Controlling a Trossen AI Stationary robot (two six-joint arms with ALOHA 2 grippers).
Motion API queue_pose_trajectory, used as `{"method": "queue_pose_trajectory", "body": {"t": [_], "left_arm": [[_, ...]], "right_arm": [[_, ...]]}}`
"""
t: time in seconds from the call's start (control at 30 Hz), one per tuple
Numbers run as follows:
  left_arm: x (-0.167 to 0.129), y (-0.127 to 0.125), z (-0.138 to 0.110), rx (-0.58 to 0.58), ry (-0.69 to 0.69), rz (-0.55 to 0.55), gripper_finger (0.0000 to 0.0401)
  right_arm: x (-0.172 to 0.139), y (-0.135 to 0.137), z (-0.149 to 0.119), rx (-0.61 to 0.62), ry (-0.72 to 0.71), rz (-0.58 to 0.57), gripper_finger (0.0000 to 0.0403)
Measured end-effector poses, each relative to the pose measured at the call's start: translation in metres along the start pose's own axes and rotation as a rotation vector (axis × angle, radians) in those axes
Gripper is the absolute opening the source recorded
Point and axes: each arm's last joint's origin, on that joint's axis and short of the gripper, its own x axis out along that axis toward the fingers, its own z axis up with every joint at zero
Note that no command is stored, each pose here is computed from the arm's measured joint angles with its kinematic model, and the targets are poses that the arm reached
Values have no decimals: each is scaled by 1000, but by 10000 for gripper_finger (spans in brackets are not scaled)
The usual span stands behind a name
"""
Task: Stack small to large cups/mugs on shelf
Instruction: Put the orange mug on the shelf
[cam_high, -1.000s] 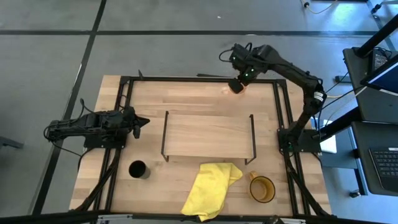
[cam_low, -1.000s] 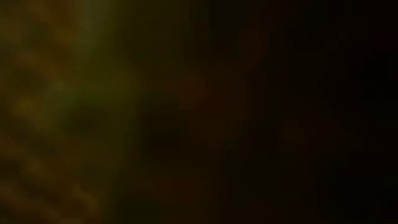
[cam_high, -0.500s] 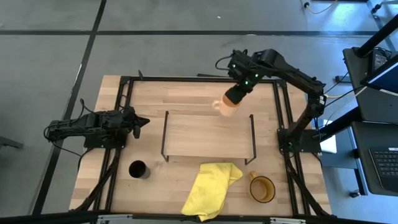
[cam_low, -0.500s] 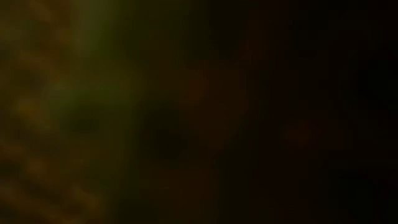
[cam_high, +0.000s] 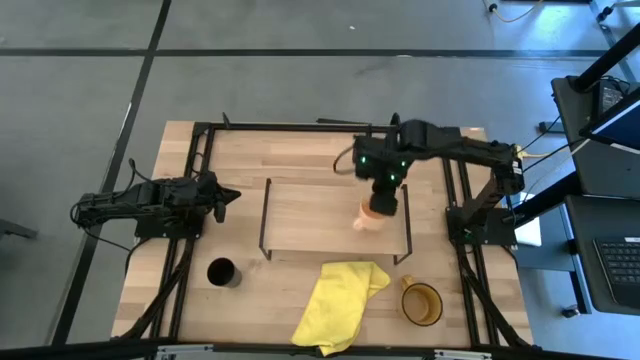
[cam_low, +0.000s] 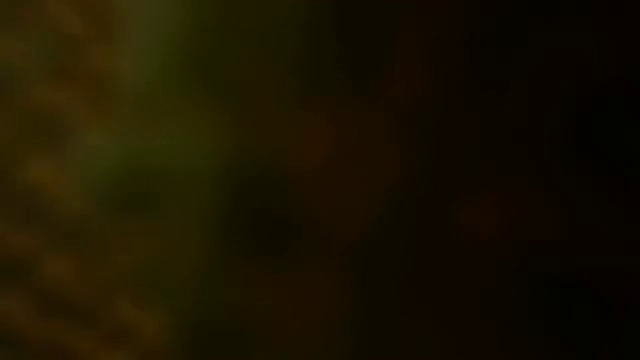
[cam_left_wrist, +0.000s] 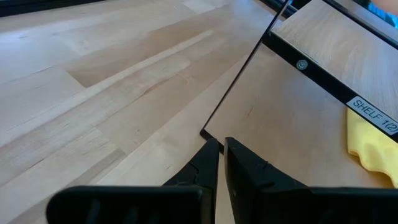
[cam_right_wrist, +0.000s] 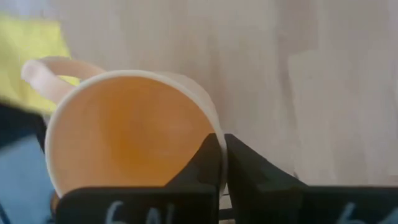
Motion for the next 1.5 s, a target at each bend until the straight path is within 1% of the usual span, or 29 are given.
{"method": "queue_pose_trajectory", "body": {"t": [0.1, 0.2, 0.37, 0.57, 0.73, 0.9, 0.97, 1.03, 1.13, 1.17, 1.3, 1.5], "left_arm": [[0, 0, 0, 0, 0, 0, 21], [0, 0, 0, 0, 0, 0, 21], [0, 0, 0, 0, 0, 0, 21], [0, 0, 0, 0, 0, 0, 21], [0, 0, 0, 0, 0, 0, 21], [0, 0, 0, 0, 0, 0, 21], [0, 0, 0, 0, 0, 0, 21], [0, 0, 0, 0, 0, 0, 21], [0, 0, 0, 0, 0, 0, 21], [0, 0, 0, 0, 0, 1, 21], [0, 0, 0, 0, 0, 0, 21], [0, 0, 0, 0, 0, 1, 21]], "right_arm": [[6, 10, -2, -122, 17, -50, 14], [7, 14, -4, -214, 23, -63, 18], [8, 15, -4, -336, 30, -87, 36], [8, 15, -4, -439, 33, -62, 40], [9, 18, -5, -451, 32, 17, 41], [20, 17, -6, -450, 78, 23, 41], [23, 17, -7, -467, 92, -1, 41], [24, 15, -7, -493, 100, -60, 42], [23, 14, -4, -512, 71, -140, 42], [22, 13, -3, -510, 53, -150, 42], [13, 12, -7, -503, 20, -149, 42], [10, 16, -12, -513, 15, -136, 42]]}}
